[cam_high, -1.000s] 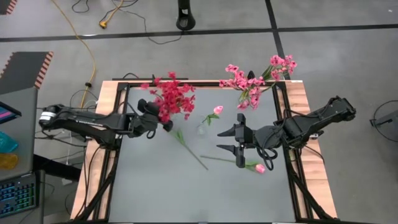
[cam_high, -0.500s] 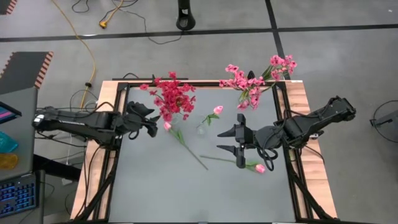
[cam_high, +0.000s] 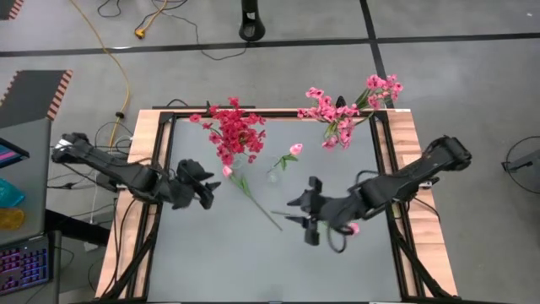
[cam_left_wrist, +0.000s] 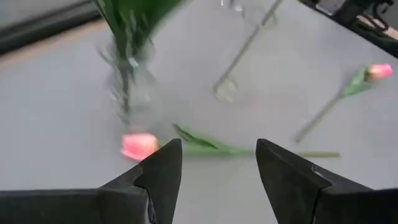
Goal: Sort flowers into vase by color
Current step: Put the pink flower into the bottom transparent vase
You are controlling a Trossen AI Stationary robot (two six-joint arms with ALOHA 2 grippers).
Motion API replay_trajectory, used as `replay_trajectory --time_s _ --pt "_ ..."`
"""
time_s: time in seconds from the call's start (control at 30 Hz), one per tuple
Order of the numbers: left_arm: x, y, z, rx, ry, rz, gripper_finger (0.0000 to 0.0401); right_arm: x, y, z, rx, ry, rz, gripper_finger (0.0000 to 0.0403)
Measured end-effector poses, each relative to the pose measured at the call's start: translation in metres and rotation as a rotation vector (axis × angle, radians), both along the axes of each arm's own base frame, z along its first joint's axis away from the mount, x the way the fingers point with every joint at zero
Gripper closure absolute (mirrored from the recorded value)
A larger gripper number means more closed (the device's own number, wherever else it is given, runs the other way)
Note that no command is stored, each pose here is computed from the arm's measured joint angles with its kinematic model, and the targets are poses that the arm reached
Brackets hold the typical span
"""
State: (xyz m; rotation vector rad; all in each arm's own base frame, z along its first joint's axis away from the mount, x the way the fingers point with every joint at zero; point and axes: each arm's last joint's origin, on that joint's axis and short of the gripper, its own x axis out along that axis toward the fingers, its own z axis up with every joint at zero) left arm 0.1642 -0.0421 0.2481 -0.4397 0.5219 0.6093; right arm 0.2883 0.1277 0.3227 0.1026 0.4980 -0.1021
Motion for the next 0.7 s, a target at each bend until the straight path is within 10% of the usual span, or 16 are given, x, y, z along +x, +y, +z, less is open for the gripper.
replay_trajectory --time_s 0.7 --pt "0.035 -0.044 -0.054 -0.028 0.134 0.009 0.0207 0.106 0.003 -0.153 0.019 0.087 -0.159 0.0198"
